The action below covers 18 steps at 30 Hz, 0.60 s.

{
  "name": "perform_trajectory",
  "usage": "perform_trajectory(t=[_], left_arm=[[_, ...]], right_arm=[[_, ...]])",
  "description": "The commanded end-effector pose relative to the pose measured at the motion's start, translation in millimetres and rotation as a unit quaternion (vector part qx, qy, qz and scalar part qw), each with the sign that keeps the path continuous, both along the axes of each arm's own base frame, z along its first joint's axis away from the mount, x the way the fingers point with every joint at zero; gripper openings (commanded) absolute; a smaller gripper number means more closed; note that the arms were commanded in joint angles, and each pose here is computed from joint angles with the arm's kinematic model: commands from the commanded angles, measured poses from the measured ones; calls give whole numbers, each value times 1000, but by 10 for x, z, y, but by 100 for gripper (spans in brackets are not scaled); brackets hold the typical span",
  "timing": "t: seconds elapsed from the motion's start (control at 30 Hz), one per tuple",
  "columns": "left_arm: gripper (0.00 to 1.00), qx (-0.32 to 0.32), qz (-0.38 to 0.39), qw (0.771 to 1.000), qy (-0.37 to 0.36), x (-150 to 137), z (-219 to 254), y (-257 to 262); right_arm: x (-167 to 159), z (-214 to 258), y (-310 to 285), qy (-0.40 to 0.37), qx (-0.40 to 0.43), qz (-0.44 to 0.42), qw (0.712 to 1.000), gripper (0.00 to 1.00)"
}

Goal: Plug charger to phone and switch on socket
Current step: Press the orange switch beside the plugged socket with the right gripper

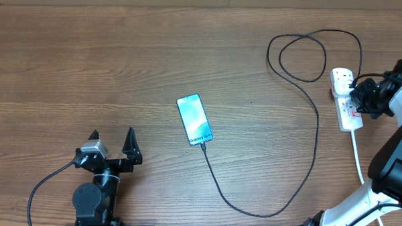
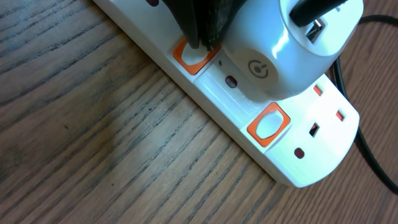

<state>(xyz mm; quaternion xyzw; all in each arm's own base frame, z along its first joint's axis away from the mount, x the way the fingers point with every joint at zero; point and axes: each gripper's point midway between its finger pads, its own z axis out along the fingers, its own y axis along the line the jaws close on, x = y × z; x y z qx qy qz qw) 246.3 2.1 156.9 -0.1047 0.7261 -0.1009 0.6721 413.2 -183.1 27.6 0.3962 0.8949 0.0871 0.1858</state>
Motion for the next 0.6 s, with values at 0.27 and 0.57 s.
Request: perform_trajectory(t=[0.27,0.57], left_arm=[[100,6,6,1000,0,-2,-8,25],[100,6,6,1000,0,-2,-8,25]], right_arm=[[-18,-244,647,40,59,106,992,4],[-90,-59,272,62,34,38,997,4]])
